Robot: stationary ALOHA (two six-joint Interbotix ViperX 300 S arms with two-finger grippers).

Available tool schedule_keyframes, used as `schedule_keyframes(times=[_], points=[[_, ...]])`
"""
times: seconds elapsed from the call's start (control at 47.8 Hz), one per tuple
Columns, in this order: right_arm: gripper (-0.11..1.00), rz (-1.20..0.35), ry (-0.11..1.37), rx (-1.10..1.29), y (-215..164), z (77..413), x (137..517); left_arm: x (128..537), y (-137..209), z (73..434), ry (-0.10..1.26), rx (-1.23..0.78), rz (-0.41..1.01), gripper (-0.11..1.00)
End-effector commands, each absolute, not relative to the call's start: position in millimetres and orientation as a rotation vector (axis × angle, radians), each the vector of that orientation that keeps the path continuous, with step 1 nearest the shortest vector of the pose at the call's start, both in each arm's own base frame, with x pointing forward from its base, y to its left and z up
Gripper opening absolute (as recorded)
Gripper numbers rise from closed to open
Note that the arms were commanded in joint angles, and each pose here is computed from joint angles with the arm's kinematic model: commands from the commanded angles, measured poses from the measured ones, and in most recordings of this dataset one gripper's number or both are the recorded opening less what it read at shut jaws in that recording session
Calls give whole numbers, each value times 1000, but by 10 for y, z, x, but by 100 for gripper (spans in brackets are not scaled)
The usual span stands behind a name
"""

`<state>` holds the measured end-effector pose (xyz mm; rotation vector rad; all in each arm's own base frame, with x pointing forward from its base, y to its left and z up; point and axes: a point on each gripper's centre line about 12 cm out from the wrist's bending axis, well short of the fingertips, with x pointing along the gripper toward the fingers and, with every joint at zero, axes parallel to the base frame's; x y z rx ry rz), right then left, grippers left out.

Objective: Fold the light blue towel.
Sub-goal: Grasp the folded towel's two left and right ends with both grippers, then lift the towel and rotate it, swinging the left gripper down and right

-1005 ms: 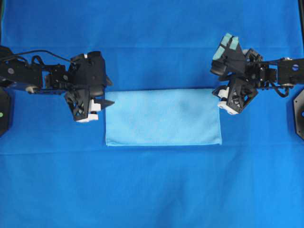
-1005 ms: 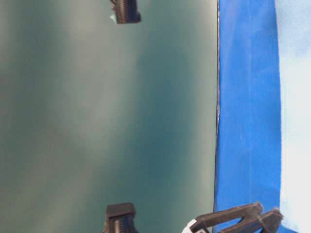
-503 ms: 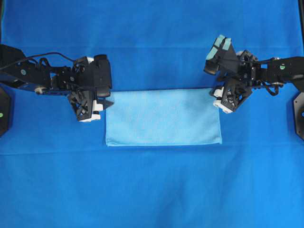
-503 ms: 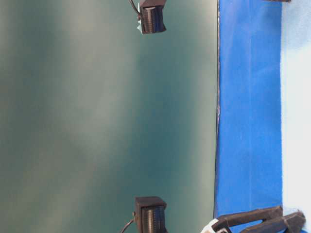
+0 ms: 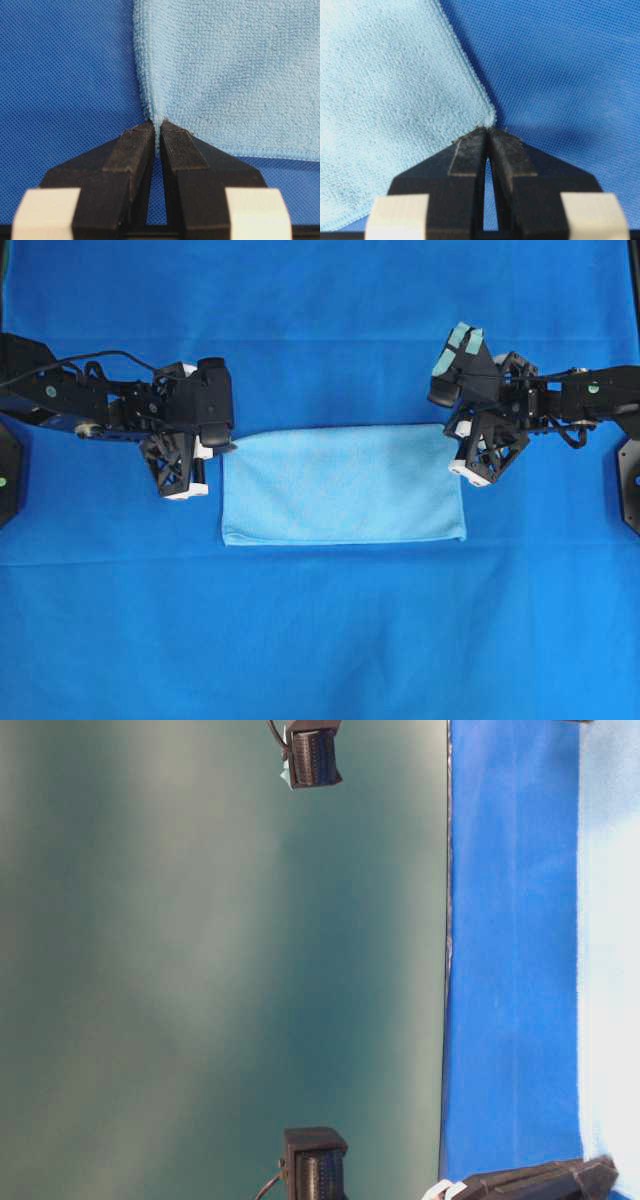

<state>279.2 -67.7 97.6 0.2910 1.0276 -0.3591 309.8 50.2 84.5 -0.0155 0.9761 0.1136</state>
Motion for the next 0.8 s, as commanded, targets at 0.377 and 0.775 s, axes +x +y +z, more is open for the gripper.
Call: schedule_keyframes(times=[0.377, 0.775], points=[[2, -380, 871, 264, -653, 1877, 2741, 3133, 469, 1711, 935, -30, 110, 3], [2, -357, 711, 255, -533, 2483, 2502, 2987, 328, 2445, 759, -1, 80, 3]])
